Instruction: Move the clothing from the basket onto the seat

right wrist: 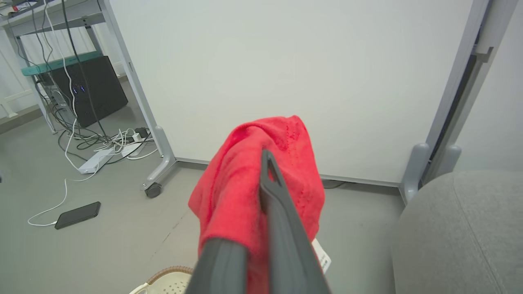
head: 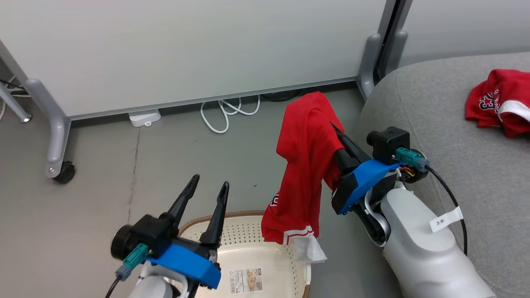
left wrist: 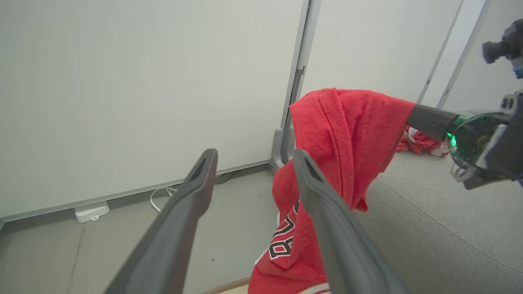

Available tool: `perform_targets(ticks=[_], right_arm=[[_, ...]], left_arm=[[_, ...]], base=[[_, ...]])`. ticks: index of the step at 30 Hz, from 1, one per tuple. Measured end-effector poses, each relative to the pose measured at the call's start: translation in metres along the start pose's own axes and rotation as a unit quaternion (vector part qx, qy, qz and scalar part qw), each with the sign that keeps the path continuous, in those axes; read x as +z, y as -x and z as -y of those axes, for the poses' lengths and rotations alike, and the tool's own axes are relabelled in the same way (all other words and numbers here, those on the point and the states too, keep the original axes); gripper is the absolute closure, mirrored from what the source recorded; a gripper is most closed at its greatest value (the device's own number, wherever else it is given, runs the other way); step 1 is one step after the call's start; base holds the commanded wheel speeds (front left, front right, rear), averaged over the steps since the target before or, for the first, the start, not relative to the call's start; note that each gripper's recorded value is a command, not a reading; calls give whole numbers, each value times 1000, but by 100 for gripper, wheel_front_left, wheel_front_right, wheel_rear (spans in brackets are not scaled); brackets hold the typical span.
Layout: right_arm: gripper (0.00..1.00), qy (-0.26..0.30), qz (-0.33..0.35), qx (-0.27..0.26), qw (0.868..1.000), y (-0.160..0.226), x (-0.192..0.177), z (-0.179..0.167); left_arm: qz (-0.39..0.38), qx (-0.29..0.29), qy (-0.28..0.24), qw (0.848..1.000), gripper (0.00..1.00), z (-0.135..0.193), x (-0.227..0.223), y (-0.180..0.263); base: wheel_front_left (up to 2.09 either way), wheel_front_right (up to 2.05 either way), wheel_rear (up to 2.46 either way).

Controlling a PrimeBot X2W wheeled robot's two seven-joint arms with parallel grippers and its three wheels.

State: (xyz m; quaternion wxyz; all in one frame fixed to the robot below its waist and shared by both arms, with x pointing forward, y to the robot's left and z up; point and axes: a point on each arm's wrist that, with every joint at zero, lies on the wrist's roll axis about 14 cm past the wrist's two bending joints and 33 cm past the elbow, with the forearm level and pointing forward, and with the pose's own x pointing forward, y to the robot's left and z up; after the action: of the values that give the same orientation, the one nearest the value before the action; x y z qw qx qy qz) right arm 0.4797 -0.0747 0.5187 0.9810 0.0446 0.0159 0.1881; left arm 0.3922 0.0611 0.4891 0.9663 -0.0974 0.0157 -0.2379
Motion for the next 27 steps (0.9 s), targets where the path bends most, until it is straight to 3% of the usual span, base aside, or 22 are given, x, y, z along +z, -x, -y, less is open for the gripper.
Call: perform_targets(ticks=[10,18,27], right_arm=[[100,0,13,-24,1000,18,6,18],[100,-10,37,-58,998,36,15,39],[100,-14,59,-122,991,82,18,74]], left_arm=[[-20,14,10,1000,0,0,-22,8],[-19,-18,4,1000,0,15,-24,-11],[-27,-99,0,995,0,51,-33,-45]], base=[[0,0,0],[0,0,0],[0,0,0]])
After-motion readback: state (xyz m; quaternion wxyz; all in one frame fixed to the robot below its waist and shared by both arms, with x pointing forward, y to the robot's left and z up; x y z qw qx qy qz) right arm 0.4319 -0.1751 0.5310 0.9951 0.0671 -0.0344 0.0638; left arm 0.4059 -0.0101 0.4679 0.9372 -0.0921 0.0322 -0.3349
